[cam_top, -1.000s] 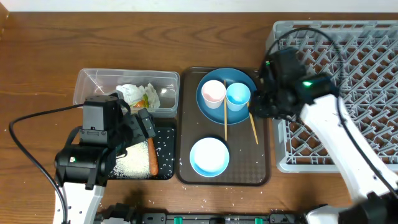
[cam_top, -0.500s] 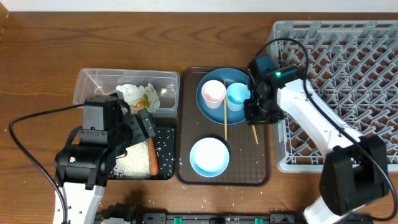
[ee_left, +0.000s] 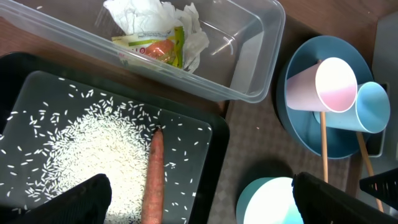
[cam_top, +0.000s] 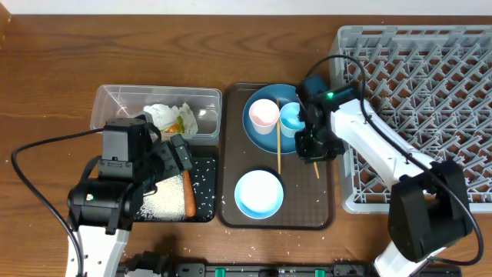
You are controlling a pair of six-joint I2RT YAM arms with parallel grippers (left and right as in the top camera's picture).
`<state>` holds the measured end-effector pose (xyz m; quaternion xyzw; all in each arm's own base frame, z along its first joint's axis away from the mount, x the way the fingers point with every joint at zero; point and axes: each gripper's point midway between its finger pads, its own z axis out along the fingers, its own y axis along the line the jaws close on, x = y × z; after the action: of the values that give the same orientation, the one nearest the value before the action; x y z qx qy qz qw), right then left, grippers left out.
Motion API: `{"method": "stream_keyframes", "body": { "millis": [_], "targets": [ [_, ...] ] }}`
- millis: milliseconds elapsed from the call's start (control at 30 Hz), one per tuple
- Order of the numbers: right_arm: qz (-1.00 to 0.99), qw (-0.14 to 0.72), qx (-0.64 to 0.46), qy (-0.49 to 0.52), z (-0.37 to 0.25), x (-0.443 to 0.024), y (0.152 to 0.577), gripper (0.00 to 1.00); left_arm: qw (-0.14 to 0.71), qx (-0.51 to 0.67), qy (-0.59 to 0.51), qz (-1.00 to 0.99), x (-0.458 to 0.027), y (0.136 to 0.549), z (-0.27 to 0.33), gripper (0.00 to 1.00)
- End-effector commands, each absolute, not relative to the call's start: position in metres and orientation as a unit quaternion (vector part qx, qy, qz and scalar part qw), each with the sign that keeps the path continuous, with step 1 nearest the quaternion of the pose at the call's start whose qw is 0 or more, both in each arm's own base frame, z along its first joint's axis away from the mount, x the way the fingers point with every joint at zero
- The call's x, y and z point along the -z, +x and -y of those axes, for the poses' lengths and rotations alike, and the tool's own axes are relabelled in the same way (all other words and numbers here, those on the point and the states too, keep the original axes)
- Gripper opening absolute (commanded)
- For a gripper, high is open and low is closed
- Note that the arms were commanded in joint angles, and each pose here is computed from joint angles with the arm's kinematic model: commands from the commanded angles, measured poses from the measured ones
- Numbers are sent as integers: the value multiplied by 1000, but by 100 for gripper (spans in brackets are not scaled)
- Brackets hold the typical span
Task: Sort waste into correct bins and load items into the dishwasher rack
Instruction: 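Grasp one chopstick with the right gripper and carry it to the dish rack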
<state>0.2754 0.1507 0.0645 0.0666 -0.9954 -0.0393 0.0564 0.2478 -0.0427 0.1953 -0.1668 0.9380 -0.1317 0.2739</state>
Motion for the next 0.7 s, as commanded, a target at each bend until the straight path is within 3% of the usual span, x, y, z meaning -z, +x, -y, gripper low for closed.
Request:
{"method": "stream_keyframes", "body": {
  "millis": [0, 267, 667],
  "targets": [
    [995, 63, 34, 69, -151, -62, 271, 19, 281, 134, -164, -936, -201, 250, 42, 95],
    [995, 70, 28, 69, -148, -62, 268, 1, 281, 134, -164, -936, -201, 250, 42, 95],
    [998, 38, 24, 54, -140, -98, 289, 1, 281, 134, -164, -936, -201, 250, 42, 95]
  ]
}}
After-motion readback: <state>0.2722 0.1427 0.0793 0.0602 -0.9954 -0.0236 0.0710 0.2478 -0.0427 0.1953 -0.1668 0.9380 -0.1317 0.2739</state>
